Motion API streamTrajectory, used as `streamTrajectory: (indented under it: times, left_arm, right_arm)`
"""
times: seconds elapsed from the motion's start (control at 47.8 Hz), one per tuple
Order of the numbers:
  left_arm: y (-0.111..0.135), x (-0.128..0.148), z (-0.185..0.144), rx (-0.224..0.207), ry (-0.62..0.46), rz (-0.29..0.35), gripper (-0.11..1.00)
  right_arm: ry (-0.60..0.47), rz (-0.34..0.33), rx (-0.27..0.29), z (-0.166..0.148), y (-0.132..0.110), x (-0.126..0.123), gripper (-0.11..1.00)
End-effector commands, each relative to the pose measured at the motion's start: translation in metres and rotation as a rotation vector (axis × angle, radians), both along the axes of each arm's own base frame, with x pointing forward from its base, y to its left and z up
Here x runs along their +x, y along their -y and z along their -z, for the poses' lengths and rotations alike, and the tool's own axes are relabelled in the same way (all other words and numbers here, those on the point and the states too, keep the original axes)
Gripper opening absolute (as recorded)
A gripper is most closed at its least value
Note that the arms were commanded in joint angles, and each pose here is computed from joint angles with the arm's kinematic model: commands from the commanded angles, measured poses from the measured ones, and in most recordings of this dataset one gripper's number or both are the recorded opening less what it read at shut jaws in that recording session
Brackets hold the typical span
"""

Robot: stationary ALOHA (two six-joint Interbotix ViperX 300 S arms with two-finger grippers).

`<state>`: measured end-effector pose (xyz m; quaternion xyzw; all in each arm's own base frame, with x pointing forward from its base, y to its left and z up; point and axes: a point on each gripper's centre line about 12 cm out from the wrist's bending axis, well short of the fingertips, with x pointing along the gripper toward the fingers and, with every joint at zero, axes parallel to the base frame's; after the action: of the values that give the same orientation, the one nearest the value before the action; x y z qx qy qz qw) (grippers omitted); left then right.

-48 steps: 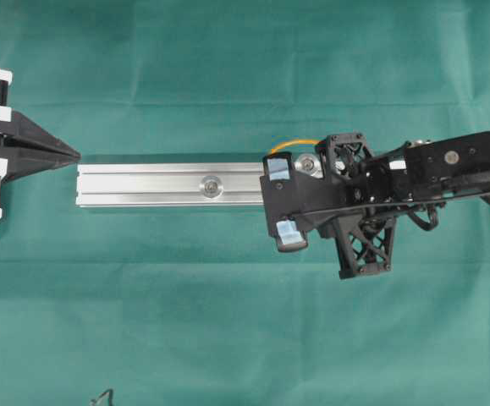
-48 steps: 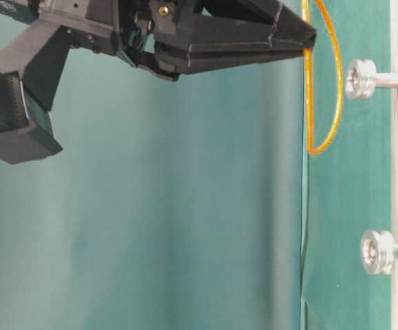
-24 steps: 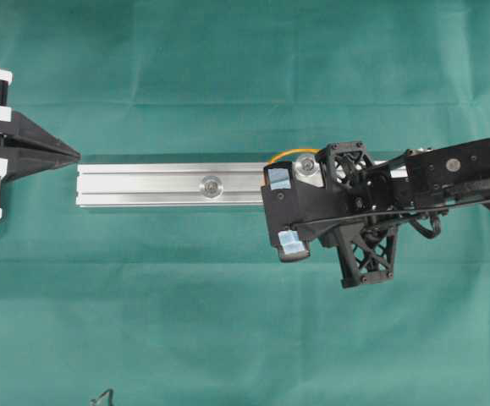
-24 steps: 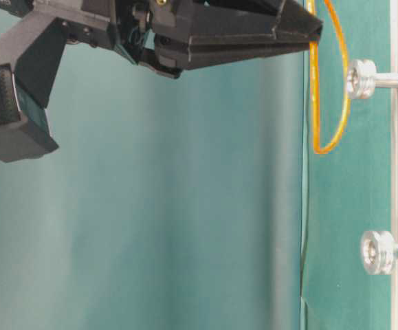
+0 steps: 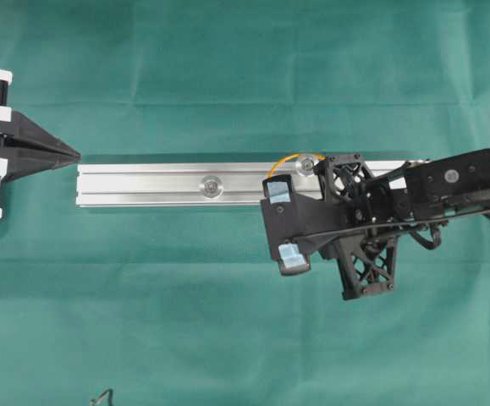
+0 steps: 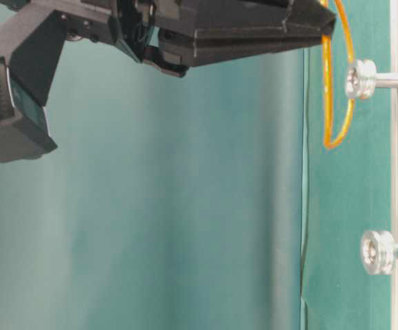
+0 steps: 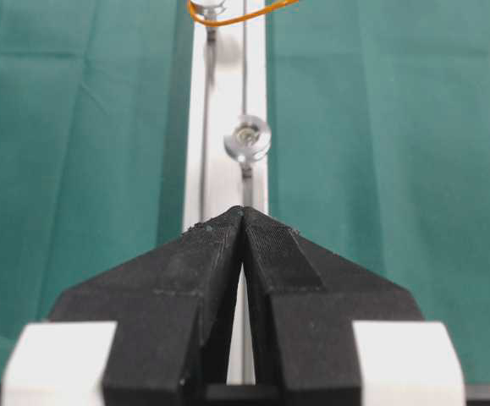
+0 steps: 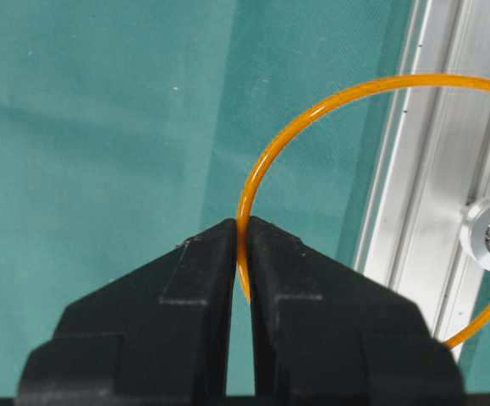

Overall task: Hook the rubber onto the shaft.
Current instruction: 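Carry the band leftward along the rail toward the right metal peg, then loop the band over the right peg and swing the gripper leftward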

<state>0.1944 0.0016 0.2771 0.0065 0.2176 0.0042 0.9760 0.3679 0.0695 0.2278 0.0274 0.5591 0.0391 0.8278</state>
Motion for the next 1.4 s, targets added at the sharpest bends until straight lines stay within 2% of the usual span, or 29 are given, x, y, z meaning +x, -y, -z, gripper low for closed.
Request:
streamTrajectory:
  times: [0.0,0.272,0.753,1.004,1.234,1.38]
  left_arm:
    - [0.000,0.003,-0.012,0.000,0.029,0.001,0.00]
    - [0.000,0.003,-0.012,0.000,0.029,0.000,0.00]
    - [0.000,0.003,-0.012,0.000,0.029,0.001,0.00]
    - [0.000,0.003,-0.012,0.000,0.029,0.000,0.00]
    - [0.000,0.003,-0.012,0.000,0.031,0.001,0.00]
    - [0.000,0.003,-0.012,0.000,0.028,0.001,0.00]
  right_arm:
    - [0.044,-0.008,0.017,-0.013,-0.007,0.004,0.07]
    - [0.048,-0.019,0.047,-0.014,-0.019,0.003,0.07]
    - [0.045,-0.012,0.063,-0.014,-0.024,0.002,0.07]
    - [0.026,0.116,0.117,-0.012,-0.023,0.001,0.07]
    - [-0.003,0.312,0.197,-0.006,-0.024,0.005,0.07]
    - [0.015,0.409,0.251,-0.006,-0.025,0.010,0.07]
